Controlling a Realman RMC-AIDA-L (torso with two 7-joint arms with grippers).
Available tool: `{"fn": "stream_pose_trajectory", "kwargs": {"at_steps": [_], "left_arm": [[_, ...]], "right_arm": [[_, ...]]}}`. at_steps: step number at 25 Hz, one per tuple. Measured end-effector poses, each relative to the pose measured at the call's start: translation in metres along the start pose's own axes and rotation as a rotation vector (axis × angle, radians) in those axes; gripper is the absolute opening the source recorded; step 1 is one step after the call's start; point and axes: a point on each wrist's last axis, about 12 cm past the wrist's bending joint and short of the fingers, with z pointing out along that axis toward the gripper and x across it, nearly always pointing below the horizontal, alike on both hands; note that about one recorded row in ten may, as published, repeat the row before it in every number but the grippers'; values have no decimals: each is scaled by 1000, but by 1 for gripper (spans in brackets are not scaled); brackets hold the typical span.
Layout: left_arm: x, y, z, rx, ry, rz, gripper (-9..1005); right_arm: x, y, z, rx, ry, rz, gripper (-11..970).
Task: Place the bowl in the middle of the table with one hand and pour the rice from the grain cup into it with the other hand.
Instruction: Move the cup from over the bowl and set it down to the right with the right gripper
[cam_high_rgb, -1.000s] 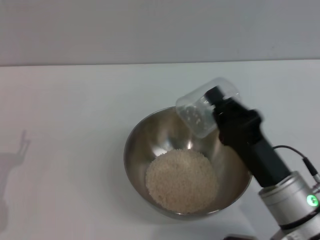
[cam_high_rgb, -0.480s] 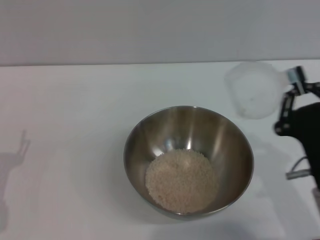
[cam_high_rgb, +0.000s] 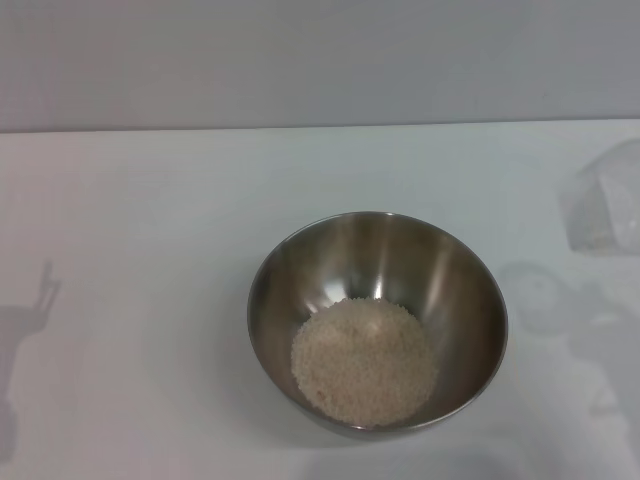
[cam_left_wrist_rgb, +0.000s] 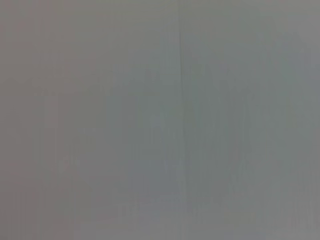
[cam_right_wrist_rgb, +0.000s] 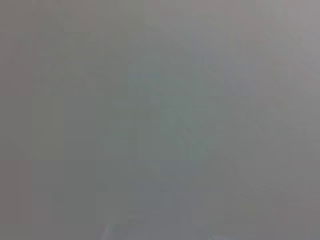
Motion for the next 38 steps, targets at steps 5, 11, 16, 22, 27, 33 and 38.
{"fn": "stream_pose_trajectory", "kwargs": {"at_steps": [5,11,16,22,27,33,38], "left_arm": [[1,0,0,0,9,0,842],[1,0,0,1,11,0,842],[1,-1,1,5,8,-2,842],[1,-2,1,6,7,-3,842],[0,-2,2,8,4,-1,842],[0,-3,2,12,3,0,842],[1,-3,1,14,7,1,842]], "right_arm": [[8,-14,-15,44,105,-31,35],[30,-32,-27,72,294,8,36],[42,-34,-26,68,379,26,38],[56,-36,-24,73,488,25,39],[64,-36,-22,61,549,24,41],[73,-33,-18,31,608,27,43],[77,-31,-15,14,634,28,44]]}}
